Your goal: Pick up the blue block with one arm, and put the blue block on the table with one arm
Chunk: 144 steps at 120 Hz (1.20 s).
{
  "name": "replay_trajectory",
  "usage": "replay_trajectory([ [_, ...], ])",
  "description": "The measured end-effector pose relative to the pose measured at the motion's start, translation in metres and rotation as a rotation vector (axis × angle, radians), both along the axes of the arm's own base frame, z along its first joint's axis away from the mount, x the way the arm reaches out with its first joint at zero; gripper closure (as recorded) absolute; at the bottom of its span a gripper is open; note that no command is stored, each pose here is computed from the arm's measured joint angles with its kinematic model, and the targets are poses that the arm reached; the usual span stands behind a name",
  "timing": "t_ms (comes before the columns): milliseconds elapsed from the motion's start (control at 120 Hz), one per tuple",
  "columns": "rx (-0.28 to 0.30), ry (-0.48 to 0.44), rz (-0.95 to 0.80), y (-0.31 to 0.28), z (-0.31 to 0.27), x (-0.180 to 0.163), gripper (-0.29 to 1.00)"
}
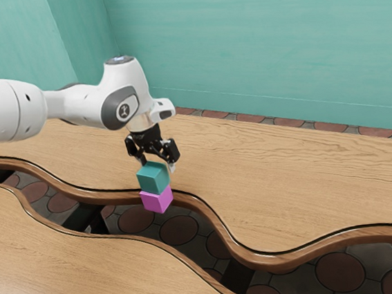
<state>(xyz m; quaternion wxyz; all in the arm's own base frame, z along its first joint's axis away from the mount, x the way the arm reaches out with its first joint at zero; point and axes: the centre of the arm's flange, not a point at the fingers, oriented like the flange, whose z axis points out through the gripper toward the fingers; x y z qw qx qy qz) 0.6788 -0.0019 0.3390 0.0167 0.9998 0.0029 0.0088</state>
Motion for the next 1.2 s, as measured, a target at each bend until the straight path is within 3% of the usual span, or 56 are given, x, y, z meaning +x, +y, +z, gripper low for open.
replay_trajectory([
  [242,-0.006,0.040,0.009,0.007,-0.028,0.000,0.01],
  [425,0.000,0.047,0.016,0.016,-0.033,0.000,0.21],
  [733,0.012,-0.011,-0.029,-0.010,0.003,0.004,0.31],
  [850,0.011,-0.037,-0.118,-0.072,0.016,0.007,0.31],
  [925,0.005,-0.001,-0.169,-0.108,-0.009,0.004,0.31],
  [1042,-0.005,0.095,-0.182,-0.120,-0.076,0.000,0.32],
  [1200,-0.011,0.111,-0.189,-0.128,-0.088,-0.002,0.20],
])
